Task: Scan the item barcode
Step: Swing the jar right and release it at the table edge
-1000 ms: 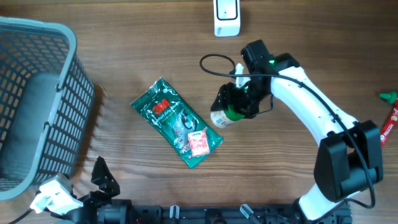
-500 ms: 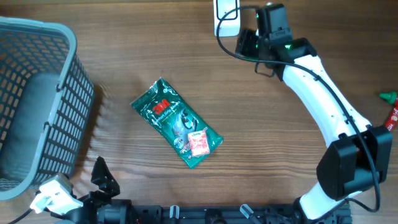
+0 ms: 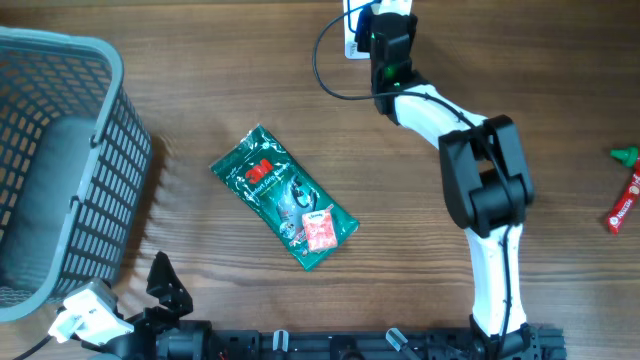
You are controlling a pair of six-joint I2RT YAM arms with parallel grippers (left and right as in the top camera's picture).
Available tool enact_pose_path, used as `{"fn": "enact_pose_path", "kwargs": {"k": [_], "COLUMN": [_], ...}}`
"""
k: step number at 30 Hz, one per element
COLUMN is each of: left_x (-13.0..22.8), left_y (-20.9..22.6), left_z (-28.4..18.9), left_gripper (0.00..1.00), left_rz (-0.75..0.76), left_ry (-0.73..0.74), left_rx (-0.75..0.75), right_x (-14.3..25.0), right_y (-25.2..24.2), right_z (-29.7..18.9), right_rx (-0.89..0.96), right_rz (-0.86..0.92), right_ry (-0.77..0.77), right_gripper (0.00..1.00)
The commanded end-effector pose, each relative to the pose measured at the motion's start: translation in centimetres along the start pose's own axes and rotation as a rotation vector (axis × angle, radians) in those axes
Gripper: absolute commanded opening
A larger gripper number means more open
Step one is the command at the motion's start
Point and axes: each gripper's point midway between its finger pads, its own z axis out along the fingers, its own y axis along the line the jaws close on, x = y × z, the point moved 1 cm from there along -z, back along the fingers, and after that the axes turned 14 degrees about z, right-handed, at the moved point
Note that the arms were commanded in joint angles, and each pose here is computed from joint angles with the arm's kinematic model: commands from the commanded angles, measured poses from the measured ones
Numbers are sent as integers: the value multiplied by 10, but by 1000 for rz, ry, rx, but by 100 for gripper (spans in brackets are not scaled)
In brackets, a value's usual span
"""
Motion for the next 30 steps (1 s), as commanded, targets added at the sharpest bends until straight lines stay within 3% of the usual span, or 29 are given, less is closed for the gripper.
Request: {"fn": "enact_pose_path", "kwargs": {"k": [1, 6, 10, 14, 18, 20, 23, 26, 30], "left_x": [-1, -1, -1, -1, -1, -1, -1, -1, -1], "left_y": [0, 0, 0, 0, 0, 0, 0, 0, 0], "left_z": [-1, -1, -1, -1, -1, -1, -1, -1, -1], "left_gripper": [100, 100, 100, 100, 100, 100, 100, 100, 100], "left_rz": [-6, -6, -6, -6, -6, -6, -6, -6, -6], "left_ry": [-8, -8, -8, -8, -8, -8, -8, -8, -8], "left_rx": [1, 1, 1, 1, 1, 0, 0, 1, 1], "right_x": [-27, -47, -96, -138, -106, -88, -55, -22, -9], "right_y": [11, 5, -38, -180, -325, -406, -488, -524, -540], "right_z": [13, 13, -3, -58, -100, -133, -169, -185, -193], "right_rx": [7, 69, 233, 541, 712, 849, 973, 1019, 1035], "right_rz": [-21, 11, 65, 275, 456, 588, 724, 810, 818], "right_ry": [-83, -101, -39, 141, 419, 486, 550, 614, 639], "right_gripper": [49, 49, 50, 49, 55, 54, 53, 54, 56]}}
